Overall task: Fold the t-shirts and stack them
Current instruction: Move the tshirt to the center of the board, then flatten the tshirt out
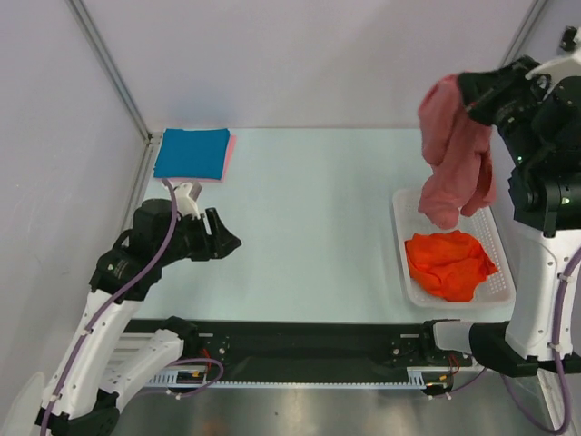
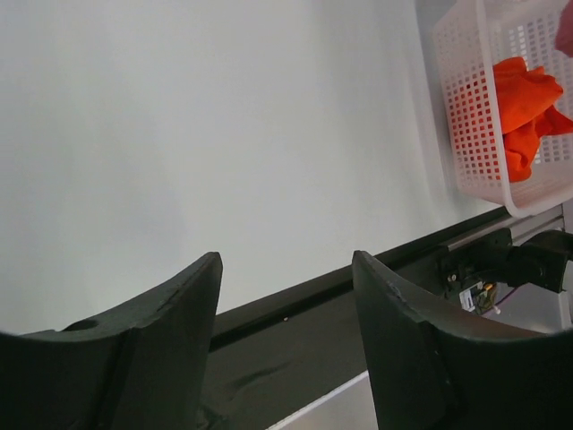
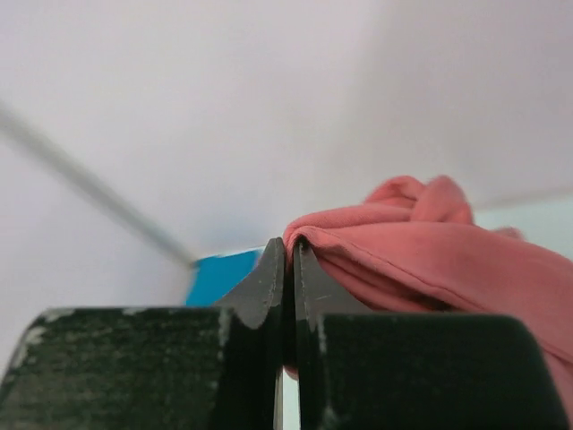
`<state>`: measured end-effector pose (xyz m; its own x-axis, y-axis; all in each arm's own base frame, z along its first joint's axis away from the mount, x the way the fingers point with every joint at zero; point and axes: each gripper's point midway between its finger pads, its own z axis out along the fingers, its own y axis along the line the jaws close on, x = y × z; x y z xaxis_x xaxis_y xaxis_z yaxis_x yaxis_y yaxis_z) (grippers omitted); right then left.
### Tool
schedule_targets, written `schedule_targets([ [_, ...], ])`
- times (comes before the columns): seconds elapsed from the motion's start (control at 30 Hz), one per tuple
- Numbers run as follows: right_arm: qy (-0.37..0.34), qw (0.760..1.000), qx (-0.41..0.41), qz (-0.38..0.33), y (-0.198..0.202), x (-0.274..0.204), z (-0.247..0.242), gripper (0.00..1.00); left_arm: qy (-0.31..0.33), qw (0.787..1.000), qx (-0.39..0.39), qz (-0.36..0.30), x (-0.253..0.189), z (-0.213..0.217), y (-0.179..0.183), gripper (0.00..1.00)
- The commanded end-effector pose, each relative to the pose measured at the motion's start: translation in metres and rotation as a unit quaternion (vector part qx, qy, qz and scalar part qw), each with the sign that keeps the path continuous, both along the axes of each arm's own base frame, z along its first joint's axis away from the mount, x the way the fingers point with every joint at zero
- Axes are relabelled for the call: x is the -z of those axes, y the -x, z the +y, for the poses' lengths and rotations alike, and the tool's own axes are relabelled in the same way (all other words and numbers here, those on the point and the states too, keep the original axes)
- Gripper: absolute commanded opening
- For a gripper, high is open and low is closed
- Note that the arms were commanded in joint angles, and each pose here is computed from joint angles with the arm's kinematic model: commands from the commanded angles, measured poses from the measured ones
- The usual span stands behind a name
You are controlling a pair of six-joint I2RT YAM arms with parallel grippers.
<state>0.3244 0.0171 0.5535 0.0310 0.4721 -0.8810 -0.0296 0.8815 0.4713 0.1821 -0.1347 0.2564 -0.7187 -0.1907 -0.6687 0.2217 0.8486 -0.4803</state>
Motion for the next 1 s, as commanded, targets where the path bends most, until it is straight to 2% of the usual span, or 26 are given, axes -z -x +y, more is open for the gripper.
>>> schedule_targets([
  [0.0, -0.03, 0.979, -0.18, -0.094, 0.031, -0.066, 0.096, 0.0, 0.0, 0.999, -0.018, -0.04, -0.029, 0.01, 0.003, 0.67],
  [0.07, -0.046, 0.965, -0.232, -0.113, 0.051, -0.084, 0.126, 0.0, -0.005, 0.998, -0.03, -0.054, -0.039, 0.016, 0.003, 0.73],
  [0.1, -0.055, 0.952, -0.281, -0.108, 0.065, -0.084, 0.157, 0.0, -0.012, 0.998, -0.033, -0.053, -0.04, 0.018, 0.004, 0.73],
  [0.17, -0.065, 0.944, -0.305, -0.107, 0.075, -0.084, 0.18, 0.0, -0.015, 0.996, -0.047, -0.069, -0.052, 0.025, 0.005, 0.75],
  [0.2, -0.069, 0.929, -0.349, -0.105, 0.094, -0.084, 0.209, 0.0, -0.017, 0.996, -0.053, -0.072, -0.055, 0.028, 0.007, 0.76],
  [0.3, -0.066, 0.921, -0.378, -0.066, 0.098, -0.06, 0.244, 0.01, -0.013, 0.993, -0.069, -0.097, -0.072, 0.038, 0.014, 0.8],
  [0.33, -0.059, 0.921, -0.381, -0.051, 0.093, -0.048, 0.251, 0.04, -0.012, 0.992, -0.072, -0.101, -0.075, 0.039, 0.016, 0.81],
  [0.43, -0.032, 0.933, -0.356, 0.035, 0.054, 0.02, 0.265, 0.29, -0.001, 0.991, -0.075, -0.111, -0.081, 0.042, 0.024, 0.84],
  [0.47, -0.017, 0.929, -0.359, 0.086, 0.04, 0.062, 0.274, 0.48, 0.001, 0.991, -0.072, -0.11, -0.08, 0.041, 0.026, 0.86],
  [0.5, -0.007, 0.928, -0.348, 0.134, 0.028, 0.092, 0.269, 0.71, 0.003, 0.993, -0.063, -0.104, -0.076, 0.038, 0.027, 0.88],
  [0.57, 0.037, 0.926, -0.315, 0.204, -0.004, 0.151, 0.255, 0.79, -0.001, 0.995, -0.055, -0.085, -0.065, 0.035, 0.028, 0.92],
  [0.6, 0.062, 0.914, -0.295, 0.27, -0.003, 0.192, 0.242, 0.82, -0.004, 0.996, -0.047, -0.07, -0.058, 0.032, 0.027, 0.94],
  [0.67, 0.094, 0.898, -0.272, 0.331, -0.001, 0.231, 0.222, 0.85, -0.021, 0.998, -0.044, -0.03, -0.039, 0.031, 0.027, 0.95],
  [0.7, 0.122, 0.878, -0.274, 0.374, 0.014, 0.263, 0.213, 0.85, -0.028, 0.998, -0.047, -0.015, -0.032, 0.031, 0.025, 0.95],
  [0.73, 0.131, 0.867, -0.291, 0.383, 0.026, 0.274, 0.216, 0.85, -0.032, 0.998, -0.049, -0.005, -0.024, 0.032, 0.026, 0.94],
  [0.77, 0.131, 0.865, -0.323, 0.361, 0.045, 0.269, 0.227, 0.84, -0.028, 0.998, -0.05, -0.005, -0.023, 0.03, 0.025, 0.94],
  [0.8, 0.134, 0.839, -0.338, 0.404, 0.068, 0.31, 0.232, 0.84, -0.024, 0.998, -0.049, -0.007, -0.023, 0.03, 0.026, 0.94],
  [0.83, 0.114, 0.83, -0.393, 0.379, 0.092, 0.305, 0.258, 0.83, -0.018, 0.999, -0.05, -0.014, -0.025, 0.029, 0.025, 0.94],
  [0.87, 0.103, 0.813, -0.421, 0.389, 0.111, 0.322, 0.272, 0.83, -0.014, 0.999, -0.049, -0.018, -0.028, 0.028, 0.024, 0.94],
  [0.9, 0.077, 0.789, -0.428, 0.434, 0.136, 0.358, 0.279, 0.8, -0.009, 0.999, -0.047, -0.019, -0.03, 0.026, 0.024, 0.94],
  [0.97, 0.057, 0.757, -0.492, 0.427, 0.178, 0.37, 0.316, 0.77, -0.003, 0.999, -0.048, -0.019, -0.033, 0.024, 0.022, 0.93],
])
